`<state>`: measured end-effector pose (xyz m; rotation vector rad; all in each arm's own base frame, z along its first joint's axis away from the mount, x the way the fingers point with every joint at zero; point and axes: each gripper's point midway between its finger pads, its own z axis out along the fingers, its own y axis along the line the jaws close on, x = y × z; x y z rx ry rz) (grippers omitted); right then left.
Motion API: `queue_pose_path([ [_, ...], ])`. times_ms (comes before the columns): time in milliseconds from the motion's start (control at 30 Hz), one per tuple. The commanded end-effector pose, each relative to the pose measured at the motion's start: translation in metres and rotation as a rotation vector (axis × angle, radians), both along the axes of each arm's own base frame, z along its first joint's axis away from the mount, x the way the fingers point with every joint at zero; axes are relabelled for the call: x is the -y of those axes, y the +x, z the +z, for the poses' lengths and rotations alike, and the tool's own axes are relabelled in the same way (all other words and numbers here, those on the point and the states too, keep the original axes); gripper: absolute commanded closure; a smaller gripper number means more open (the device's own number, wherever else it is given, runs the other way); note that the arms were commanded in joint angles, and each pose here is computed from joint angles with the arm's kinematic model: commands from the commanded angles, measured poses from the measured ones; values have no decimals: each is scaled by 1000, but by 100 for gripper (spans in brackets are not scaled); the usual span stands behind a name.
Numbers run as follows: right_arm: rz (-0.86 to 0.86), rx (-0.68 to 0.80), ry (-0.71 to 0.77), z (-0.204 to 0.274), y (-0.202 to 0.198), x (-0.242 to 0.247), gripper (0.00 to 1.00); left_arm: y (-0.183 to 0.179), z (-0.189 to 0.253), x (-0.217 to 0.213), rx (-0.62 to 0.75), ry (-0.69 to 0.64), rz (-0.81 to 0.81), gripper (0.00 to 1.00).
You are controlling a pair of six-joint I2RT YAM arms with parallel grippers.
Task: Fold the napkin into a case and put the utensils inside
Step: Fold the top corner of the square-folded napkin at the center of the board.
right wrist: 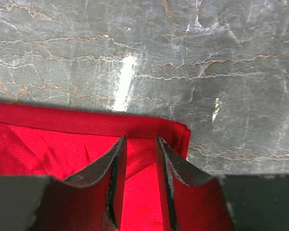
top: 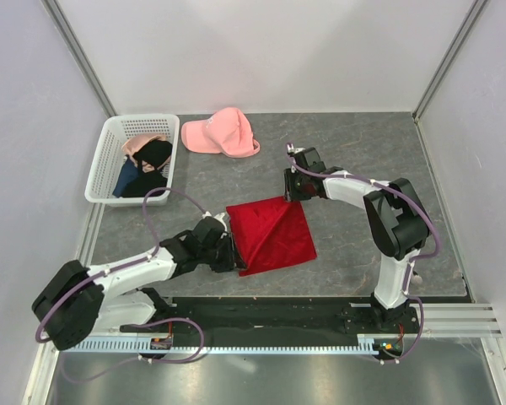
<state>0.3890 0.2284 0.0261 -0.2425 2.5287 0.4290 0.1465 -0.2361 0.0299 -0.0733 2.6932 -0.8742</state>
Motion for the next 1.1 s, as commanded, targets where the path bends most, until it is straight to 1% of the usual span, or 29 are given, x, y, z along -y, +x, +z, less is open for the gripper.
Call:
queue_pose_path([
  [0,0,100,2,42,17,-1,60,23,49,7,111,-36,34,63],
  [33,2,107,3,50,17,-1,59,29,60,5,143,-40,46,61],
  [67,0,117,3,56,18,0,58,41,74,4,187,-32,67,55],
  [100,0,139,8,69,18,0,52,47,80,0,204,-23,82,52],
  [167,-7,149,1,80,16,3,45,68,90,-12,228,-6,128,46],
  [200,-9,166,11,92,15,2,39,75,92,-15,230,-6,139,46],
  [233,-3,162,14,95,11,1,38,89,92,-26,229,-1,177,45],
  [300,5,164,51,107,3,-3,36,105,87,-29,218,32,163,44],
  [467,85,95,161,107,-39,-24,36,146,64,-41,202,157,154,45],
  [533,104,65,160,97,-57,-29,38,157,65,-40,204,163,146,44],
  [600,124,61,172,97,-70,-32,40,164,55,-39,188,182,143,45],
  [667,142,44,165,88,-85,-31,42,173,53,-38,197,203,146,45],
  [700,152,24,160,78,-95,-29,44,175,44,-39,178,220,141,45],
  [767,161,13,165,72,-103,-27,47,182,42,-37,179,229,137,46],
  [900,154,-23,155,53,-118,-19,51,187,23,-36,139,262,137,48],
  [1067,150,-25,170,49,-126,-16,55,191,9,-38,111,296,147,49],
])
